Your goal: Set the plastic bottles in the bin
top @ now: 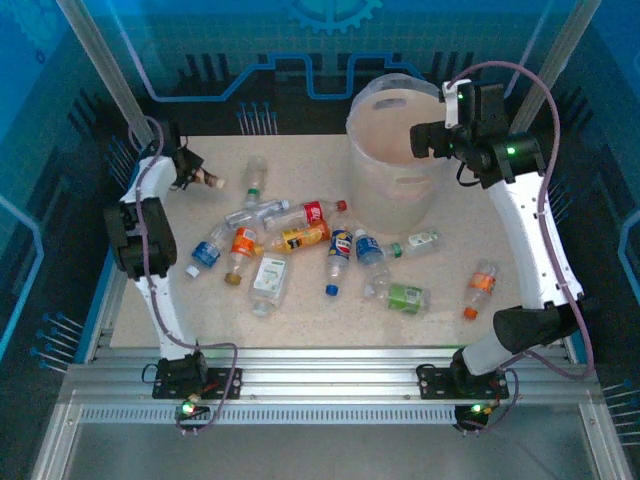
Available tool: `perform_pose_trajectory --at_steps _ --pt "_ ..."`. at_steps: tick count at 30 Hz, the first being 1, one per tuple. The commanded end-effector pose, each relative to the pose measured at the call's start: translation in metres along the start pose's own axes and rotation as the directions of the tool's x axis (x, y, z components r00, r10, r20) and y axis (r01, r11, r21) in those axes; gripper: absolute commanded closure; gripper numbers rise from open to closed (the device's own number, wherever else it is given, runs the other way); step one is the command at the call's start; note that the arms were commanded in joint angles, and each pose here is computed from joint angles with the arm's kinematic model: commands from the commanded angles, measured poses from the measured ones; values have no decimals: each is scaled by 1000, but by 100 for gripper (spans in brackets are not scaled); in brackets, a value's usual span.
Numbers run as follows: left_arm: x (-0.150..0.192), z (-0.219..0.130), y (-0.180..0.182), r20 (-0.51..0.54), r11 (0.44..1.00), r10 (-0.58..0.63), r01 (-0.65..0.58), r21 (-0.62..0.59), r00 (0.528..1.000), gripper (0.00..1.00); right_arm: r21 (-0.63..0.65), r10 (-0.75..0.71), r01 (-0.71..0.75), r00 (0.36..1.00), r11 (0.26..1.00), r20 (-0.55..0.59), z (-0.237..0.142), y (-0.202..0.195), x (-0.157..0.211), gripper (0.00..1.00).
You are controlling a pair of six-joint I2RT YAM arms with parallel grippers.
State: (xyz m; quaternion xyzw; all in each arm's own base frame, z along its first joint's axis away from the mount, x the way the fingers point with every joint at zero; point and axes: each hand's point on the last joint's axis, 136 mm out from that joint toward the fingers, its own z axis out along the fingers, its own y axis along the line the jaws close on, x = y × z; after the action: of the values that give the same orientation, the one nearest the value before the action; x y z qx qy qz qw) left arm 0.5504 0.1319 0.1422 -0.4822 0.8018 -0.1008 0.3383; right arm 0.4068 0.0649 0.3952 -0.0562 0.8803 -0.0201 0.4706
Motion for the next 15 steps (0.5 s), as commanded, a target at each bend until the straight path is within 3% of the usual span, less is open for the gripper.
perform_pose_trajectory --at_steps 1,8,15 --pt "-27 -78 -48 100 979 81 -98 180 992 54 -75 38 -32 997 997 72 -19 9 -13 0" --pt "13 -171 -107 103 863 217 -240 445 971 55 -261 56 -26 992 965 111 -44 39 -15 0" --pt "97 -252 -168 59 654 317 -263 710 947 56 -521 54 18 991 853 121 -64 102 -7 0"
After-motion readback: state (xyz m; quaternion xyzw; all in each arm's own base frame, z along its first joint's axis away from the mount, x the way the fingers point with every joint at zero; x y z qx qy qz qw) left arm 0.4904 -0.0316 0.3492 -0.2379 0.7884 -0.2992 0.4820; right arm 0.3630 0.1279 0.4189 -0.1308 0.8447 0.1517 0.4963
